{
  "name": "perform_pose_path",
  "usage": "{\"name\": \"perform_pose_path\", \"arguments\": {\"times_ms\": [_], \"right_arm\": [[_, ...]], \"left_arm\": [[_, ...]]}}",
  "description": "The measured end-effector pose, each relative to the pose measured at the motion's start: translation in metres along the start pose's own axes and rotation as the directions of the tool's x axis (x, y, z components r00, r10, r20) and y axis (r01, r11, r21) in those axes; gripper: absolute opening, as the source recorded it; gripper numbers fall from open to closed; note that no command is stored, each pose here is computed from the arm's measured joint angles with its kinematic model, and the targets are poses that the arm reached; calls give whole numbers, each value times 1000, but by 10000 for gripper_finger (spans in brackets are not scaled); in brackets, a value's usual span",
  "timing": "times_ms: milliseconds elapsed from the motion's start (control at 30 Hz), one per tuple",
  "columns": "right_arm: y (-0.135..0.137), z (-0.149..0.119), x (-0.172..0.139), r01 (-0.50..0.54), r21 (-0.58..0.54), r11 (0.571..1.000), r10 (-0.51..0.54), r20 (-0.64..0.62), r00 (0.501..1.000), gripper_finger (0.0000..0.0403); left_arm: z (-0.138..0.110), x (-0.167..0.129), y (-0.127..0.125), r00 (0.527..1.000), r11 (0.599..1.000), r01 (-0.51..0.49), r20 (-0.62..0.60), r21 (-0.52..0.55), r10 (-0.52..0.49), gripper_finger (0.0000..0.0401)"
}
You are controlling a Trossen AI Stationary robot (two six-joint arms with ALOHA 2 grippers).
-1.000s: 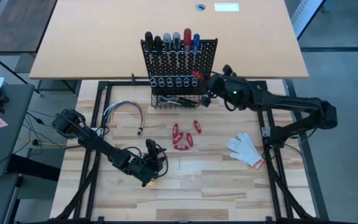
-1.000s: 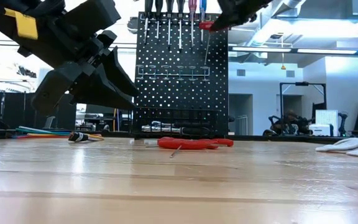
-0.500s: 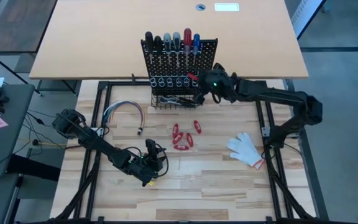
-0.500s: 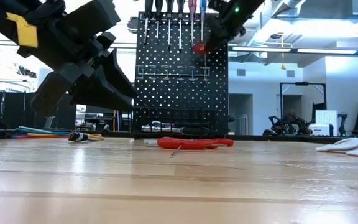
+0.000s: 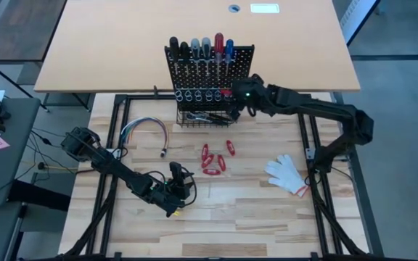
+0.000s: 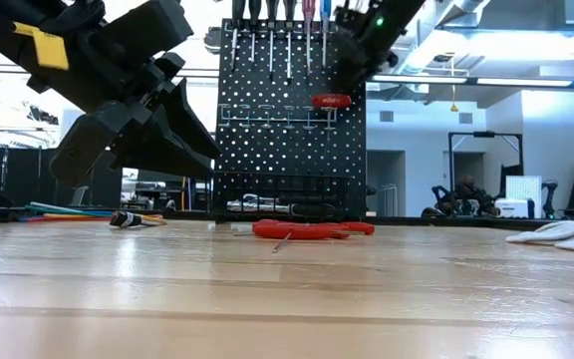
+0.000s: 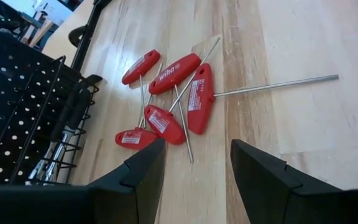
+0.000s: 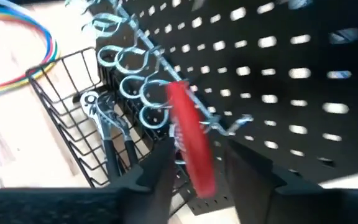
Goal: Hang tools onto peg board
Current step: Hang the red allen wrench on the pegboard
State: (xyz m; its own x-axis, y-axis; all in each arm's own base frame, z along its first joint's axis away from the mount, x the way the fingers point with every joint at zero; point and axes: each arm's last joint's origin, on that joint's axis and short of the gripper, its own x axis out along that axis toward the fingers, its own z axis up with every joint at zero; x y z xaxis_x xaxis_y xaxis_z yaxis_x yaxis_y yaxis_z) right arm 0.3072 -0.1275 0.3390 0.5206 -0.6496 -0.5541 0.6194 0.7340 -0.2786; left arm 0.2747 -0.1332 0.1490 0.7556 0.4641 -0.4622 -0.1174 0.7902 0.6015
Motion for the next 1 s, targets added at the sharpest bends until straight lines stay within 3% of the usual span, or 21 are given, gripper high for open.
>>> {"name": "perform_pose_path", "arguments": {"times_ms": [267,400,533,733,867,1000], "right_arm": [[-4,-5,-52,-49,-23,999,49,-15,999,229],[15,-21,-75,-127,-61,990,123,-54,991,238],[51,-59,-85,-228,-93,969,219,-94,971,239],[115,-153,-87,-400,-44,915,392,-131,911,239],[155,-201,-89,-566,35,824,567,-27,823,239],[182,-225,-87,-667,53,743,662,87,744,239]], "left_arm": [[0,-1,-1,1000,1000,7,0,-1,-7,178],[0,-1,-4,995,994,104,1,-13,-104,178],[-1,4,-2,981,979,191,-10,-67,-192,178],[-11,20,6,952,934,306,48,-184,-303,178],[-13,29,16,955,930,289,130,-228,-265,178],[-5,39,25,956,944,252,204,-213,-209,178]]}}
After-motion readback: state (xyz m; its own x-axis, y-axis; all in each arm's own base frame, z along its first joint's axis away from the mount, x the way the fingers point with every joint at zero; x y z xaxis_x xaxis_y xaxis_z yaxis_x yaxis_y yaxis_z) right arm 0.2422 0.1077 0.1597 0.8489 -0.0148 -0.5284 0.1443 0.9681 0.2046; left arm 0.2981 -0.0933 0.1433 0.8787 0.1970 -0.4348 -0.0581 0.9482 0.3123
